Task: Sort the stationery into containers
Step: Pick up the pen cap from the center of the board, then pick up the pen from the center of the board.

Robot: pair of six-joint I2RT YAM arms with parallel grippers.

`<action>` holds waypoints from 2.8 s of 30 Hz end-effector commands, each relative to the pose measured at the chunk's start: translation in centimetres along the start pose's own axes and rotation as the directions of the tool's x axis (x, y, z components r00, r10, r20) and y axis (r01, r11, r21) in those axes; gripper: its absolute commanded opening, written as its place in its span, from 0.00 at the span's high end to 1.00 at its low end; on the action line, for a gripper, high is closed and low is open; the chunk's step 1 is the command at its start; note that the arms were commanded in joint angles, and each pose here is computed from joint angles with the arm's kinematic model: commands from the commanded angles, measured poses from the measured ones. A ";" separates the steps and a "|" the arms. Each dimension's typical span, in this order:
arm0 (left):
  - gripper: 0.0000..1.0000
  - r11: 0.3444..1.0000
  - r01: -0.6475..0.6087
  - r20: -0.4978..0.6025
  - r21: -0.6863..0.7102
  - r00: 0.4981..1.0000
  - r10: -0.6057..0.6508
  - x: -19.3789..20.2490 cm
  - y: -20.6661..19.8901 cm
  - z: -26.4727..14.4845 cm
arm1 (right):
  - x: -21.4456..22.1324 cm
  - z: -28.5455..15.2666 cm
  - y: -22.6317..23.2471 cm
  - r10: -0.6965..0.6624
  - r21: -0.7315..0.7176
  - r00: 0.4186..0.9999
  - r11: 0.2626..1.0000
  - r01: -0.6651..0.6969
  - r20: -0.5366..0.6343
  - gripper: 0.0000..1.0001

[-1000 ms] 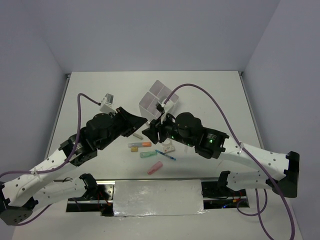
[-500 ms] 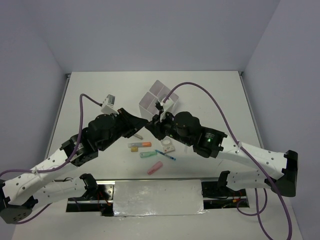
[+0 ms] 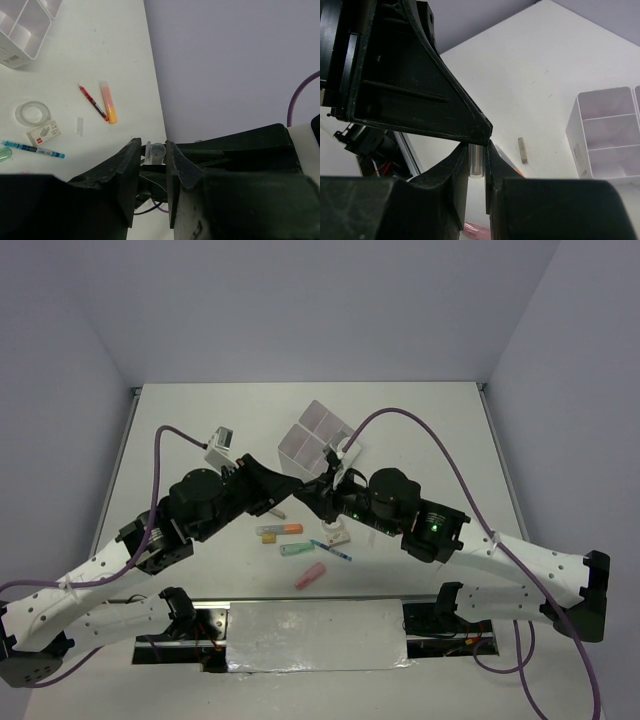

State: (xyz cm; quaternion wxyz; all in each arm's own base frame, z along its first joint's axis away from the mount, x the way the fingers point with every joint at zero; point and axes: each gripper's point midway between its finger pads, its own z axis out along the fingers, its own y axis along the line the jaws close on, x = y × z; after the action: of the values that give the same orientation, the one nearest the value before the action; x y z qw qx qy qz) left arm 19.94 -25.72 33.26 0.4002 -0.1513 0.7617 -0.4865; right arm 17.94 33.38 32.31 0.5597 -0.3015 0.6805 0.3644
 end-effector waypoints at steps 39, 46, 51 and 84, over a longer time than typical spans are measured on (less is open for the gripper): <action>1.00 0.908 -0.277 0.232 -0.316 0.905 0.357 -7.3 4.7 -3.3 | 3.7 -5.3 -4.5 0.061 0.021 0.997 0.998 -0.061 -0.038 0.00; 1.00 0.780 -0.329 0.128 -0.533 0.880 0.458 -9.4 11.7 -5.1 | 13.1 -4.2 -13.0 0.096 0.349 0.895 0.935 0.070 -0.436 0.06; 1.00 0.720 -0.364 0.012 -0.591 0.888 0.459 -9.4 16.3 -4.9 | 17.4 -2.8 -10.2 0.029 0.150 0.843 0.987 0.062 -0.537 0.15; 1.00 0.718 -0.474 -0.083 -0.510 0.857 0.508 -6.7 18.4 -3.9 | 27.8 -3.5 -8.1 0.120 0.200 0.632 0.978 0.056 -0.766 0.41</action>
State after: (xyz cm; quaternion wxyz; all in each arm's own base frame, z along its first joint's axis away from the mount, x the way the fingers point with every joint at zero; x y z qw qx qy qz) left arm 23.53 -9.88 19.35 0.4591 -0.0634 0.8779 -0.1203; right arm 17.64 26.10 4.30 0.2379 -0.3670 0.8876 0.1447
